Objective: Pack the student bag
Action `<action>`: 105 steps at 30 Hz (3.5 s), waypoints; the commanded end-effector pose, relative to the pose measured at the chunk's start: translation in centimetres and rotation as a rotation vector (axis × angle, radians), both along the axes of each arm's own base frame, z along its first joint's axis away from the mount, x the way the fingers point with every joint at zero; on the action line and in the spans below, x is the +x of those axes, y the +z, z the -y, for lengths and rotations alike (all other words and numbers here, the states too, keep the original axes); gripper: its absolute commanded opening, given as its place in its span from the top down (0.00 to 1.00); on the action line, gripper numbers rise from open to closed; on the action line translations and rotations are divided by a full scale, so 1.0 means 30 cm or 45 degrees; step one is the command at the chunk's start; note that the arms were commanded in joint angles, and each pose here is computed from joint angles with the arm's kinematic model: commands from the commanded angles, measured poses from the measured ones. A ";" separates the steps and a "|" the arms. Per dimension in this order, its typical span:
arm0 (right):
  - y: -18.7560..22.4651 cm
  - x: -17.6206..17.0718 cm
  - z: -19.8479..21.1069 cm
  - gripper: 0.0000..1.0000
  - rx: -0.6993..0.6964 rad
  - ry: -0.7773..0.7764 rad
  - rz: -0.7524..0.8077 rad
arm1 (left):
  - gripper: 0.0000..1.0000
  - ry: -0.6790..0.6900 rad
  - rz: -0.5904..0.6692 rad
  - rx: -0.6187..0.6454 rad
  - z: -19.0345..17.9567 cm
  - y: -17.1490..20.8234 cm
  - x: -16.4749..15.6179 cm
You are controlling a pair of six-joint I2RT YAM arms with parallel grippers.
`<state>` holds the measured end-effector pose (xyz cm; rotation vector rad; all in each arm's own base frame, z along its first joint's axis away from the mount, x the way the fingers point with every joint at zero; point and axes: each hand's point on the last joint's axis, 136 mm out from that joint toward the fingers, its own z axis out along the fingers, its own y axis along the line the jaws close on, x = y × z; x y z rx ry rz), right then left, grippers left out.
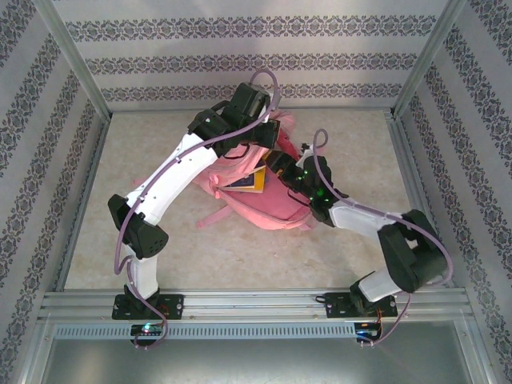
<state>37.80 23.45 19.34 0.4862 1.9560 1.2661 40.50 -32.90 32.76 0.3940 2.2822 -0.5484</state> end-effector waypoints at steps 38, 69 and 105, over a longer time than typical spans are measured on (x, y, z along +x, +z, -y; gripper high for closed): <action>-0.224 -0.349 0.496 0.53 -0.503 -0.271 -0.602 | 0.29 0.902 -0.354 -0.493 -0.701 -0.478 -0.026; -0.281 -0.371 0.476 0.52 -0.324 -0.255 -0.655 | 0.82 1.039 -0.428 -0.634 -0.754 -0.714 0.050; -0.276 -0.557 -0.159 0.54 -1.052 0.915 0.109 | 1.00 1.232 -0.519 -1.058 -0.699 -0.520 -0.213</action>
